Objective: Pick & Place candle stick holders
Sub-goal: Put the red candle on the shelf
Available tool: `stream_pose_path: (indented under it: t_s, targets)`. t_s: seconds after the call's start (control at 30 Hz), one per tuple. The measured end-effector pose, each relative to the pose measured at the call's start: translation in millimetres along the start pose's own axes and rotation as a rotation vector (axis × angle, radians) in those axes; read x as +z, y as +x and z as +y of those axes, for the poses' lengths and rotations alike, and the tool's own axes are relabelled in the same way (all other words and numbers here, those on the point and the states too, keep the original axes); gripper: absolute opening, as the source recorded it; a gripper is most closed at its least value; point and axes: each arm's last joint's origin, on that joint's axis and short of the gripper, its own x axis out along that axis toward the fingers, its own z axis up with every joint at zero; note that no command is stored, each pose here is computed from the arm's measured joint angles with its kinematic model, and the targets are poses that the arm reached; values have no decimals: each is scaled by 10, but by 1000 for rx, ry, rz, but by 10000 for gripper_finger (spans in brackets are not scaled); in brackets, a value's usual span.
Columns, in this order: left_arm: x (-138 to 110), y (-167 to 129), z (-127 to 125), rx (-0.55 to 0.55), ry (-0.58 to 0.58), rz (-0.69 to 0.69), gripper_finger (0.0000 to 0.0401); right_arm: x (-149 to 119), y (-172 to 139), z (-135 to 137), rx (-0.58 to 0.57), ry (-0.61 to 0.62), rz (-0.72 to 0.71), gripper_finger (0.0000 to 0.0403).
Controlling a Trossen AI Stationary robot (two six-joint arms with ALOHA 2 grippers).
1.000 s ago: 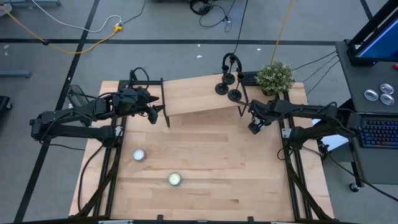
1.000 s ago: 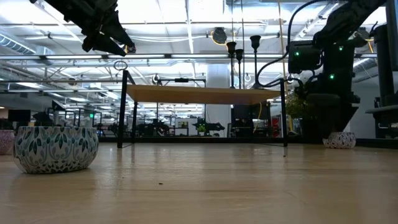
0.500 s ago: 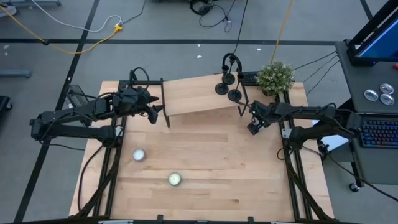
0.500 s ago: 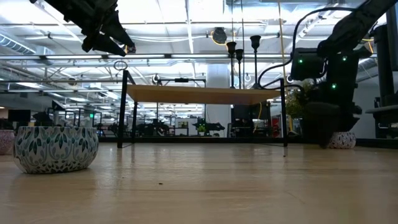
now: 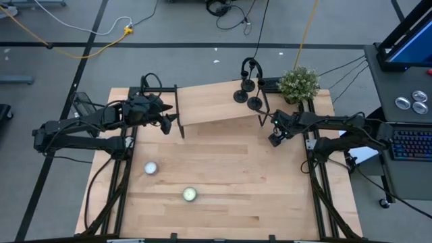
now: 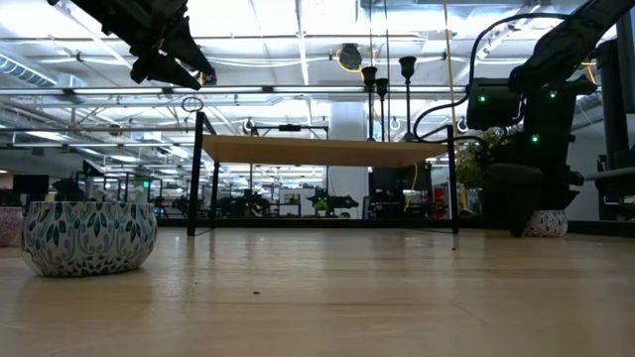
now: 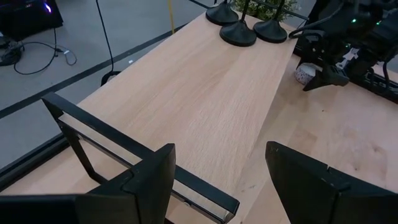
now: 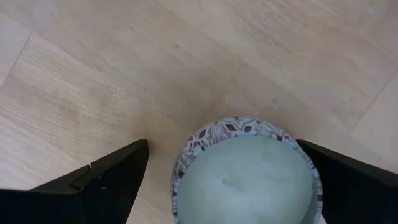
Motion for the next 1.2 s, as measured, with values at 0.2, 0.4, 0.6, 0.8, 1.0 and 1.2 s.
stream_pose_path:
  t_s: [0.2, 0.4, 0.6, 0.8, 1.0, 1.2]
  targets:
    - [0, 0, 0, 0, -4, 0, 253, -31, 1, -14, -15, 3, 32, 393]
    - [0, 0, 0, 0, -4, 0, 253, -48, 2, -22, -23, 24, 48, 393]
    - [0, 0, 0, 0, -4, 0, 253, -47, 3, -21, -23, 28, 48, 393]
    - [0, 0, -1, -1, -23, 0, 253, -44, 5, -19, -21, 29, 43, 389]
    - [1, 0, -1, -1, -24, -1, 253, -42, 6, -18, -18, 47, 42, 332]
    - [-1, 1, 0, -1, -26, 0, 253, -43, 6, -18, -19, 50, 42, 292]
